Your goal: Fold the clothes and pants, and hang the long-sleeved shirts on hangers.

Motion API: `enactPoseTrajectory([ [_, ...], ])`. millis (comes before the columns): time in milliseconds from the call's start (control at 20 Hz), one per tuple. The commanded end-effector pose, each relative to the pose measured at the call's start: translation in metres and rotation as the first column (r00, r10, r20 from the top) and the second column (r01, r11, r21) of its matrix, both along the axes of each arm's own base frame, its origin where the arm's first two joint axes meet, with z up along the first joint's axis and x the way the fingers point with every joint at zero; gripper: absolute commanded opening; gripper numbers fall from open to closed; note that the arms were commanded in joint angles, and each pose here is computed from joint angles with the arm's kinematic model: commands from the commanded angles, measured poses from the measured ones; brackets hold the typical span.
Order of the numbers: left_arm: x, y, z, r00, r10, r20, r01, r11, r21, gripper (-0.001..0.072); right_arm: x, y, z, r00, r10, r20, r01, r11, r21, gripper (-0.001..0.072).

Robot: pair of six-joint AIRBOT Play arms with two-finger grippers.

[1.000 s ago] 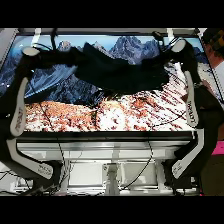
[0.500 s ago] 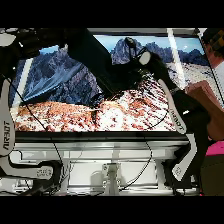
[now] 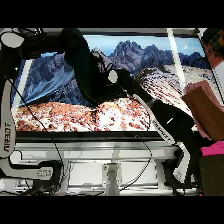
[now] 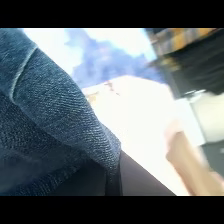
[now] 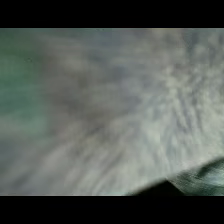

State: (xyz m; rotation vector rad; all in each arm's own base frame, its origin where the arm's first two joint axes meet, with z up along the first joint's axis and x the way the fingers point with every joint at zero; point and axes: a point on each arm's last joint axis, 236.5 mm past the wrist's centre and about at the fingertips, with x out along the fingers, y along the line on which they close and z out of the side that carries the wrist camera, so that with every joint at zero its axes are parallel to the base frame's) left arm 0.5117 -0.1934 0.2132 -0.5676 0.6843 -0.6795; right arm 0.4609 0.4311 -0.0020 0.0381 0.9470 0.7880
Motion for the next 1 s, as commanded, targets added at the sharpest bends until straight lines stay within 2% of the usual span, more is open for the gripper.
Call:
enactPoseTrajectory([
  [0, 0.007, 0.013, -0.041, 0.998, 0.038, -0.044, -0.03, 0.987, 0.16, 0.0019, 0.013, -0.036, -0.018, 1.0, -0.01, 0.001, 0.011, 0.993, -0.115, 0.003],
  [150, 0.013, 0.003, -0.077, 0.984, 0.068, -0.166, -0.047, 0.99, 0.132, 0.0019, 0.027, -0.101, -0.032, 0.991, -0.082, -0.109, 0.06, 0.981, -0.186, 0.003],
  [300, 0.013, -0.028, -0.099, 0.973, 0.025, -0.228, -0.008, 0.997, 0.074, 0.002, 0.036, -0.156, -0.025, 0.98, -0.119, -0.158, 0.083, 0.972, -0.218, 0.003],
  [500, 0.02, -0.066, -0.101, 0.982, 0.023, -0.189, -0.016, 0.999, 0.038, 0.002, 0.039, -0.2, 0.009, 0.986, -0.109, -0.128, 0.075, 0.968, -0.239, 0.003],
  [700, 0.023, -0.109, -0.084, 0.989, 0.029, -0.145, -0.038, 0.997, -0.062, 0.0021, 0.051, -0.241, 0.041, 0.982, -0.17, -0.081, 0.148, 0.963, -0.226, 0.0031],
  [750, 0.02, -0.118, -0.081, 0.988, 0.02, -0.151, -0.035, 0.995, -0.092, 0.007, 0.054, -0.253, 0.046, 0.978, -0.193, -0.075, 0.172, 0.96, -0.223, 0.0031],
  [800, 0.016, -0.128, -0.078, 0.987, 0.006, -0.161, -0.025, 0.993, -0.119, 0.0223, 0.057, -0.264, 0.049, 0.974, -0.213, -0.071, 0.193, 0.956, -0.221, 0.0031],
  [850, 0.012, -0.135, -0.076, 0.986, -0.008, -0.168, -0.016, 0.99, -0.137, 0.0438, 0.06, -0.276, 0.05, 0.969, -0.234, -0.074, 0.213, 0.952, -0.222, 0.0031],
  [900, 0.01, -0.14, -0.073, 0.984, -0.016, -0.175, -0.012, 0.987, -0.158, 0.054, 0.061, -0.288, 0.049, 0.964, -0.253, -0.08, 0.229, 0.947, -0.225, 0.0031],
  [950, 0.008, -0.143, -0.07, 0.983, -0.023, -0.183, -0.01, 0.984, -0.179, 0.0543, 0.063, -0.299, 0.048, 0.958, -0.271, -0.088, 0.245, 0.942, -0.228, 0.0031],
])
